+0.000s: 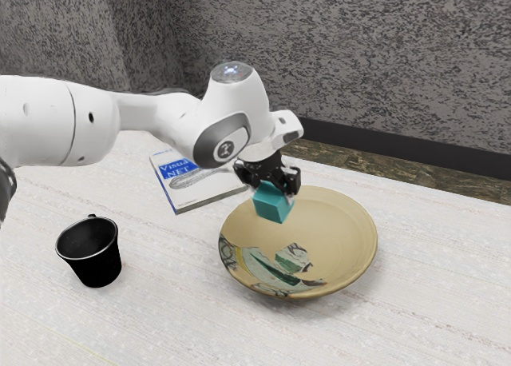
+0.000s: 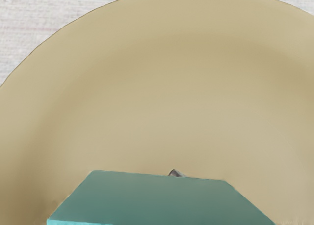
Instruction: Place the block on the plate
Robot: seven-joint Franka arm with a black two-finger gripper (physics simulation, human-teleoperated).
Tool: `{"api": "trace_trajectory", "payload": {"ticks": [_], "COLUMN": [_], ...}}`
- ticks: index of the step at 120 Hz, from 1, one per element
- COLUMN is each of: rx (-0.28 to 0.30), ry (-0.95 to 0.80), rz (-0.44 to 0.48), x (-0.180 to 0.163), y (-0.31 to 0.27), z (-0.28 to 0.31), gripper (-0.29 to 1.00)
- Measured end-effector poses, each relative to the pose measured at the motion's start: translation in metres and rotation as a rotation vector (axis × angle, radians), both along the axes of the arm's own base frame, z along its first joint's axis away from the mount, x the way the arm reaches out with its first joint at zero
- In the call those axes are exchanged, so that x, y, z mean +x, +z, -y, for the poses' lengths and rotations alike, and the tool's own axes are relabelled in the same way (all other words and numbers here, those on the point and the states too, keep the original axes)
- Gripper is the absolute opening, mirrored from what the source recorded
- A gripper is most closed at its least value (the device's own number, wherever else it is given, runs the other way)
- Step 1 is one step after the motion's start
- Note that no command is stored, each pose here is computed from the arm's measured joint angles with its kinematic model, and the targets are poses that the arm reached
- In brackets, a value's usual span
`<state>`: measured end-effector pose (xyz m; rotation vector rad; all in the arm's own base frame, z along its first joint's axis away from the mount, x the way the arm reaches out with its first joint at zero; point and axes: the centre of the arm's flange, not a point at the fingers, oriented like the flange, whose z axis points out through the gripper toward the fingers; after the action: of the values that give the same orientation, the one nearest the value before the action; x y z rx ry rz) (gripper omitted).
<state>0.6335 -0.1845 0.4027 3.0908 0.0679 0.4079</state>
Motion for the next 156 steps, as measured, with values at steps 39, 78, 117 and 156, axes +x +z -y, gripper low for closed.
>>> {"api": "trace_trajectory", "payload": {"ticks": [39,78,117,156], "rx": [-0.003,-0.004,0.028,0.072], "ry": [-0.045,-0.038,-0.069,-0.181], "rz": [-0.082,-0.061,-0.087,-0.201], "x": [0.016,-0.007,-0.015,-0.032], "y": [-0.077,0.055,0.17,0.212], "z": [0.053,0.017,-0.093,-0.12], "gripper": [0.48,0.66,0.69,0.7]}}
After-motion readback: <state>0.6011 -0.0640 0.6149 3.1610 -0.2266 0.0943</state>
